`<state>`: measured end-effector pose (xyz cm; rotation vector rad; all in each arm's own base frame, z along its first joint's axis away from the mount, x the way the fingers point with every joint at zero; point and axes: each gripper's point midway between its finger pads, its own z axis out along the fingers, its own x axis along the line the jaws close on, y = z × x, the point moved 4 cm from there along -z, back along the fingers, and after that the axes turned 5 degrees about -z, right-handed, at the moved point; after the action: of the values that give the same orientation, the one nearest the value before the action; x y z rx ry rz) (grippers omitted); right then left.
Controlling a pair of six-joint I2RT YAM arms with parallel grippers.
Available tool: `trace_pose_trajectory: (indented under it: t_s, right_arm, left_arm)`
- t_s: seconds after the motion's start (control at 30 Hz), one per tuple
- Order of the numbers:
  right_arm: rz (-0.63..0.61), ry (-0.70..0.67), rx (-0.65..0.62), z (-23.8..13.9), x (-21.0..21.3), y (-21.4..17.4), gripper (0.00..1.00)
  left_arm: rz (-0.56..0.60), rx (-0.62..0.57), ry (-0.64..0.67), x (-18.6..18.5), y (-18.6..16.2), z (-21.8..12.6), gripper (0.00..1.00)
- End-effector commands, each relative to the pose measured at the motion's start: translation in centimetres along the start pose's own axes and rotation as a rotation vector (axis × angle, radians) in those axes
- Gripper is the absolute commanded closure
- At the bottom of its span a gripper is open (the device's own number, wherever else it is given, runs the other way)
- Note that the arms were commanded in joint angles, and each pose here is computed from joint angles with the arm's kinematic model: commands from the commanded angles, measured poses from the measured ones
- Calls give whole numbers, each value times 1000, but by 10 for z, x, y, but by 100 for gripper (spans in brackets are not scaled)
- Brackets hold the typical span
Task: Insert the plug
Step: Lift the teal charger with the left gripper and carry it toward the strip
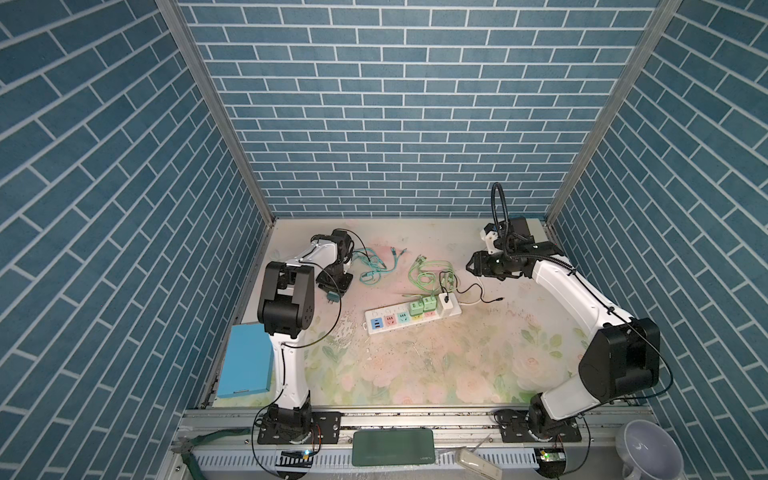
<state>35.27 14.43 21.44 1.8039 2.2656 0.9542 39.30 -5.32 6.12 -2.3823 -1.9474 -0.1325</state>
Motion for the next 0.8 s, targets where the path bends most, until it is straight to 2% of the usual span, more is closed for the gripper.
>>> trace_pose_trajectory:
  t_s: [0.0, 0.1, 0.23, 0.47, 0.6, 0.77]
  right_arm:
    - [6, -1, 4, -2, -3, -7, 44]
    - [5, 4, 4, -1, -3, -8, 45]
    - [9, 8, 13, 2, -3, -10, 45]
    - [-5, 3, 28, 5, -5, -12, 44]
    - [-13, 9, 36, 8, -5, -15, 45]
    - [-17, 15, 34, 11, -6, -22, 45]
  left_arm:
    - [-19, 57, -15, -1, -12, 5, 75]
    - [-48, 17, -18, 0, -9, -4, 81]
    - [-95, -93, -66, -4, -6, -30, 86]
    - [-176, -335, -141, -16, -14, -86, 86]
    - [-119, -478, -123, -46, -19, -115, 85]
    - [-86, -583, -57, -99, -25, -121, 85]
